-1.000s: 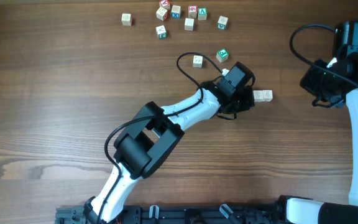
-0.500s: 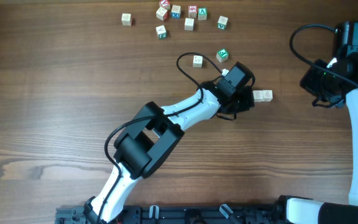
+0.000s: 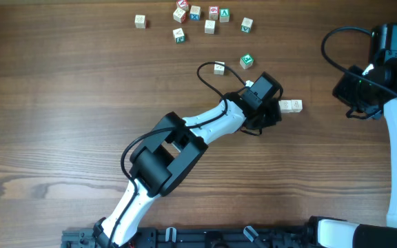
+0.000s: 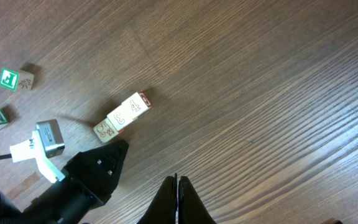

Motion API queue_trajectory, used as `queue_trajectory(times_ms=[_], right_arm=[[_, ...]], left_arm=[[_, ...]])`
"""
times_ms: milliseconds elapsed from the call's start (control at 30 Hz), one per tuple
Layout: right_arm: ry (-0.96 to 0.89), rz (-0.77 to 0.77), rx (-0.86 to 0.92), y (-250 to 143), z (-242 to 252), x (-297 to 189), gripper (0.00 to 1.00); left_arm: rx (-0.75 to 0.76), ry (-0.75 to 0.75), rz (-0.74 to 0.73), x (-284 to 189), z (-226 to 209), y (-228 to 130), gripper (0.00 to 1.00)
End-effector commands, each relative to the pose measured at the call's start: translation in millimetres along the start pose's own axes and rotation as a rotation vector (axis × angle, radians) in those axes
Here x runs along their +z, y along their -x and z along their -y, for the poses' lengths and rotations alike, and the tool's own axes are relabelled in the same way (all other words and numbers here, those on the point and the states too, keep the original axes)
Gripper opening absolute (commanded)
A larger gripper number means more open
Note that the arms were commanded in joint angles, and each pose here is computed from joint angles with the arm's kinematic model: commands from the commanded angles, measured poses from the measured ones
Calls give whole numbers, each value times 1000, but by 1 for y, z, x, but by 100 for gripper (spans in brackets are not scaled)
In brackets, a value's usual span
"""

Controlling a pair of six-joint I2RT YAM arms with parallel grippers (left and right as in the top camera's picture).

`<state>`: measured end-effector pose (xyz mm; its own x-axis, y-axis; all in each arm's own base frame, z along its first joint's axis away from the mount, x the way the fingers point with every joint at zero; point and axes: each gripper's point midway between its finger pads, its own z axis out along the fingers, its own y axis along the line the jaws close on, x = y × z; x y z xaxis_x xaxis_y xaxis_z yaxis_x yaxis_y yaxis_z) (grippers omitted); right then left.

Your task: Form a horizontal line

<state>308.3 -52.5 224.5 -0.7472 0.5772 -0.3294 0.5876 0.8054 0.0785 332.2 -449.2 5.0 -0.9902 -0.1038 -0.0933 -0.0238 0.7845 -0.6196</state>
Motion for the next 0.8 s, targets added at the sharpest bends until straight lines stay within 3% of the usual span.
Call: queue_trajectory(times_ms=[0, 767], right_arm=[[-21, 6, 12, 1, 4, 2, 5], [-21, 6, 12, 0, 4, 2, 4]], left_arm=[[-15, 17, 4, 6, -7, 0, 4], [-14, 9, 37, 5, -6, 9, 4]])
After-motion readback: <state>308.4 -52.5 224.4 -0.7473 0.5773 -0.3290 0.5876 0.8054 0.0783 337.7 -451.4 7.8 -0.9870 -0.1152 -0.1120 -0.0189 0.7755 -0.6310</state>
